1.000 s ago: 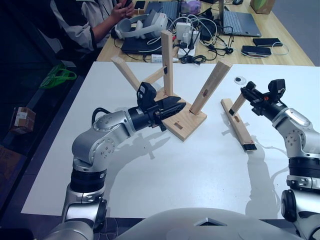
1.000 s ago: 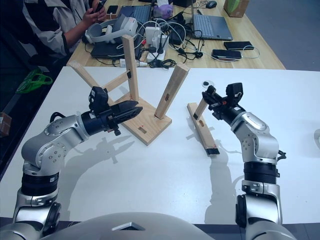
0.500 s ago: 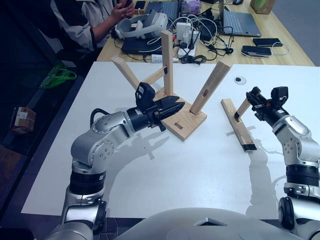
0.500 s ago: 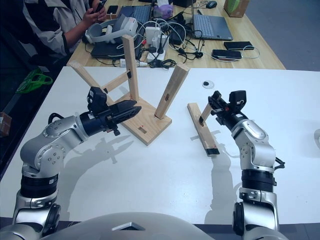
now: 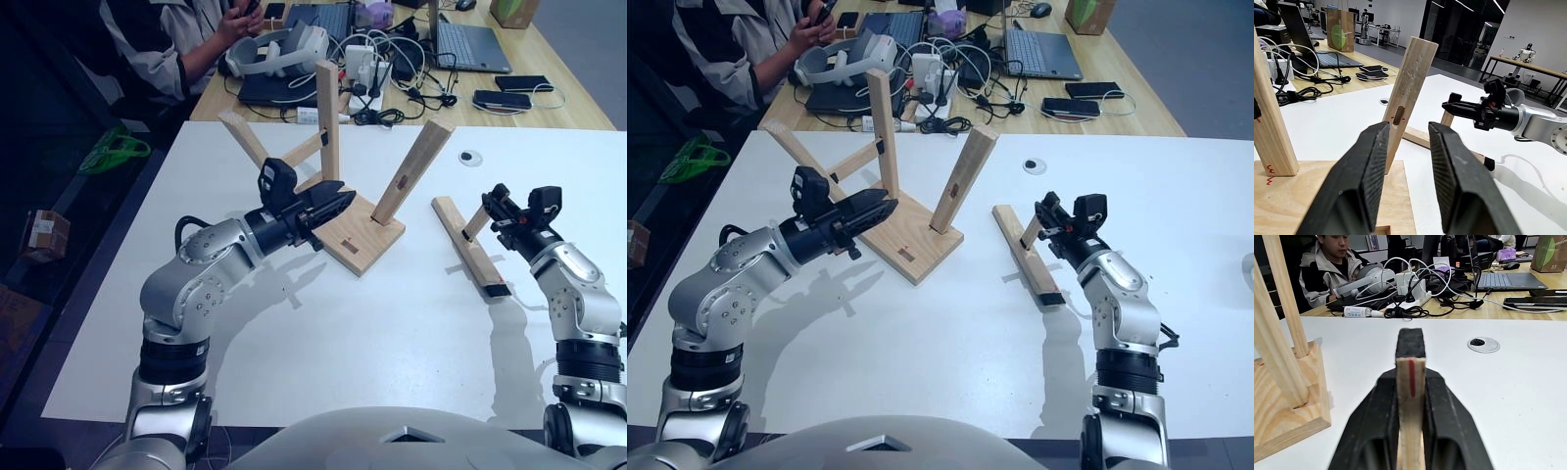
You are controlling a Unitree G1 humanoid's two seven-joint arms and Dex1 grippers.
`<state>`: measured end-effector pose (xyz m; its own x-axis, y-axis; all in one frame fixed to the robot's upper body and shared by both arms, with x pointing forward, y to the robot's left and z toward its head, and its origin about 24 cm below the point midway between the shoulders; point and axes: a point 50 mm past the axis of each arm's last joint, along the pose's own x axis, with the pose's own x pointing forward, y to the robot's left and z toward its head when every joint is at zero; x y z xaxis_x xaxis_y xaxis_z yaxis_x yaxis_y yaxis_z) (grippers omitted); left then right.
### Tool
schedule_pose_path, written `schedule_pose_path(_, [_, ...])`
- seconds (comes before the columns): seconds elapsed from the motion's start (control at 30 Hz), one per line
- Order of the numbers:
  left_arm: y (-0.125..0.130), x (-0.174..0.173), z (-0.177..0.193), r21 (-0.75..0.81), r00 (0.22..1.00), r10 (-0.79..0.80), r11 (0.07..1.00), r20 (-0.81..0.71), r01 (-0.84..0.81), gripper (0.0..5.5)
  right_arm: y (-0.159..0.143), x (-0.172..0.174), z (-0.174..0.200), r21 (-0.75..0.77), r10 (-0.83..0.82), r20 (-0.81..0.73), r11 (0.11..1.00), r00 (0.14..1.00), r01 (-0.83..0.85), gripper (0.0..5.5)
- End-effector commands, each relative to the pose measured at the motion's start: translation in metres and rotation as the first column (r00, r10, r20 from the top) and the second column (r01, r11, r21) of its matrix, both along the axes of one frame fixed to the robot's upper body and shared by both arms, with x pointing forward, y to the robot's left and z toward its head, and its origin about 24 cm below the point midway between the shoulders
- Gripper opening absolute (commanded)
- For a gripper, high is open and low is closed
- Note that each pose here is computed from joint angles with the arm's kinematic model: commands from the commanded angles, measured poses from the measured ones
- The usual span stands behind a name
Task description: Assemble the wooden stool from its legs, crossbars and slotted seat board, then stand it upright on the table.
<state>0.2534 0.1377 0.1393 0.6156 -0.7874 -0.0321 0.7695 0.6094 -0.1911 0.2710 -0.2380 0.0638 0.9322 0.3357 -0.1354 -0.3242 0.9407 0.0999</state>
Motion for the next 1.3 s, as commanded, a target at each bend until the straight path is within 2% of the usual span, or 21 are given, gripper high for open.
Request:
schedule_pose_path(0.03, [0.001,0.003,0.006,0.006,1.0,0.016,1.0,0.025,-0.016,1.43,0.0,-0.02,-0.043,-0.052,-0.015,-0.126,0.999,0.992,0.008,0.4])
schedule_pose_path(0.23, [0.001,0.003,0.006,0.013,1.0,0.016,1.0,0.027,-0.017,1.43,0.006,-0.024,-0.054,-0.068,-0.002,-0.127,0.998,0.992,-0.006,0.4])
schedule_pose_path(0.6, [0.002,0.004,0.007,0.014,0.999,0.034,0.999,0.035,-0.035,1.43,0.004,0.025,0.038,-0.011,-0.01,0.16,1.0,0.987,0.012,0.4])
schedule_pose_path(0.77, [0.002,0.005,0.008,0.015,0.998,0.037,0.999,0.041,-0.038,1.43,0.004,0.031,0.053,-0.003,-0.009,0.196,1.0,0.981,0.01,0.4])
schedule_pose_path(1.0, [0.001,0.004,0.009,0.021,0.998,0.039,0.999,0.044,-0.04,1.43,0.01,0.029,0.051,-0.002,0.002,0.194,1.0,0.981,-0.002,0.4])
schedule_pose_path(1.3, [0.006,0.005,0.013,0.033,0.998,0.034,0.999,0.051,-0.036,1.43,0.019,0.043,0.11,0.032,-0.063,0.4,0.998,0.915,0.055,0.4])
